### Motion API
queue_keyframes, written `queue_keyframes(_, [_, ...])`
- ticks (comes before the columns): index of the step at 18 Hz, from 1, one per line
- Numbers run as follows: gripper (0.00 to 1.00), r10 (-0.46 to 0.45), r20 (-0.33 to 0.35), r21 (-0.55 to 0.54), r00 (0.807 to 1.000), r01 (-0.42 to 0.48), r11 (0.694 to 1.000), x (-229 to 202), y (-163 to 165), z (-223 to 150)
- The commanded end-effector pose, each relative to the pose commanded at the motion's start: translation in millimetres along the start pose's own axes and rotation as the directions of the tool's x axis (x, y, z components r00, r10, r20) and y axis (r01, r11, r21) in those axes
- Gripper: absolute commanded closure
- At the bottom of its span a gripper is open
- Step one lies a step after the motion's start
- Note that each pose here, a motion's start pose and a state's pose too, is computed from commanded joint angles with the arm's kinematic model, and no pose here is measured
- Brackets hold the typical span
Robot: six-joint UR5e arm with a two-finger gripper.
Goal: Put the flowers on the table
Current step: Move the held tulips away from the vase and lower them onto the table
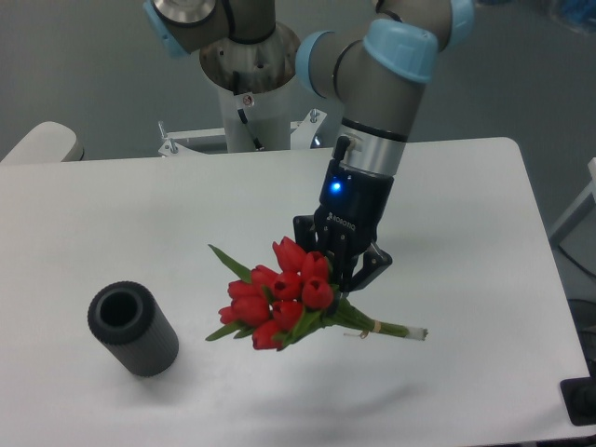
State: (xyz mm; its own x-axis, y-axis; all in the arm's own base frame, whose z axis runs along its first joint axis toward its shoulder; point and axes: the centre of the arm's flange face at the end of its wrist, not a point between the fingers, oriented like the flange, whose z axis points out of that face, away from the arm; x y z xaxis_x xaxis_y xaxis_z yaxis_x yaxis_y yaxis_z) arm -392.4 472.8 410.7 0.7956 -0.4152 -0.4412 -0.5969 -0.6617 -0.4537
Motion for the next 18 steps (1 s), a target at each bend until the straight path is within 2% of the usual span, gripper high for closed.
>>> queue_keyframes(2, [0.69, 0.063, -0.019, -0.054, 0.998, -0.064, 0.996, 13.2, 8.5, 3.2])
queue_keyframes(5, [0.69, 0.111, -0.053, -0.143, 0.992, -0.117, 0.983, 29.7, 21.4, 8.1])
queue_keyframes(7, [0.69, 0.142, -0.086, -0.224, 0.986, -0.158, 0.962, 41.3, 30.7, 12.6])
queue_keyframes(10, [0.69, 0.174, -0.132, -0.32, 0.976, -0.208, 0.924, 59.3, 23.8, 20.1])
queue_keyframes(15, [0.69, 0.156, -0.235, -0.381, 0.959, -0.239, 0.893, 104.1, 31.5, 45.3])
queue_keyframes(18, [0.69, 0.13, -0.274, -0.392, 0.953, -0.234, 0.89, 120.6, 39.4, 54.0])
